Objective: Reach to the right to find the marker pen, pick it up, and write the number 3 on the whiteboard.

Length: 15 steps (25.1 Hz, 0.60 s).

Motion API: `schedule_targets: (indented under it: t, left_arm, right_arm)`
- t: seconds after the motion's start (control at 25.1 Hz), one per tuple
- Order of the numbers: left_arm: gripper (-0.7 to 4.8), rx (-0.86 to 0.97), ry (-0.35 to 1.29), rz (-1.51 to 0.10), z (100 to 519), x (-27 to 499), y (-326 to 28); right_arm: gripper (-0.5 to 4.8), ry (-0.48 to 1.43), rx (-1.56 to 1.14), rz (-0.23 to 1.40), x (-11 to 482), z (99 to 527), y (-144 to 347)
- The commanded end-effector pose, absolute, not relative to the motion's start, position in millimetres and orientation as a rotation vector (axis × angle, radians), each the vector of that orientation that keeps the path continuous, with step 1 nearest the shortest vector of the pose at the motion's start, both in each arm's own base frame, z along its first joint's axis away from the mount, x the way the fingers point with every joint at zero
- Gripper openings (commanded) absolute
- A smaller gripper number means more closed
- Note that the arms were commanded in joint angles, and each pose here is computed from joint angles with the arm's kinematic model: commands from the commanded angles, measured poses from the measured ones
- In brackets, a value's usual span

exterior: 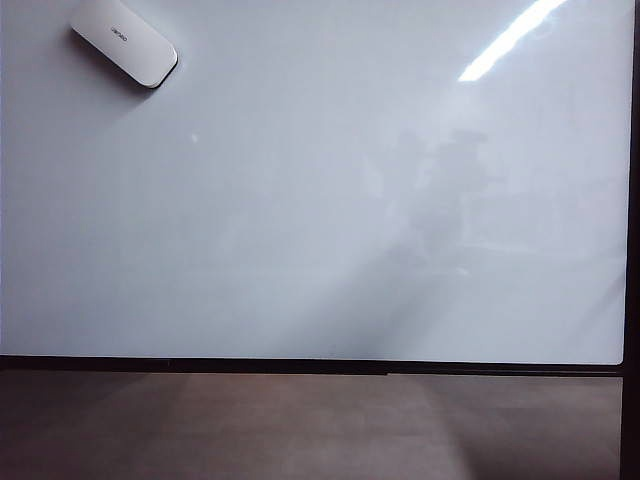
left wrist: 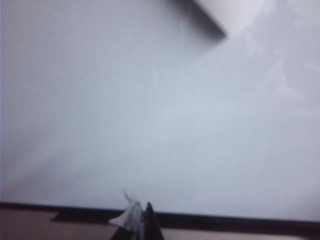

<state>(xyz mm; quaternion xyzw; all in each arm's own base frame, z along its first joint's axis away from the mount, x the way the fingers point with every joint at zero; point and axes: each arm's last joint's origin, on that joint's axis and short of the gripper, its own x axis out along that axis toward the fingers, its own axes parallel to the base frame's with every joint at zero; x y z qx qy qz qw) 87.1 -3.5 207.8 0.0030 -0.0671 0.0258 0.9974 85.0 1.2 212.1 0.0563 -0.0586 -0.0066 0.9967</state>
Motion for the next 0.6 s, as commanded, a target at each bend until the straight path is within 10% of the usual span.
schedule_targets:
  t: [0.04,0.6]
  left_arm:
    - [-0.05,-0.023,-0.165,0.049,229,79,-3]
    - [-0.05,-0.065,-0.137,-0.115,326,99,-9]
  right_arm:
    - [-0.08,-0.178,0.108,-0.012,78,232,1]
    - [-0.09,-0.229,0.113,-0.034,74,298,0]
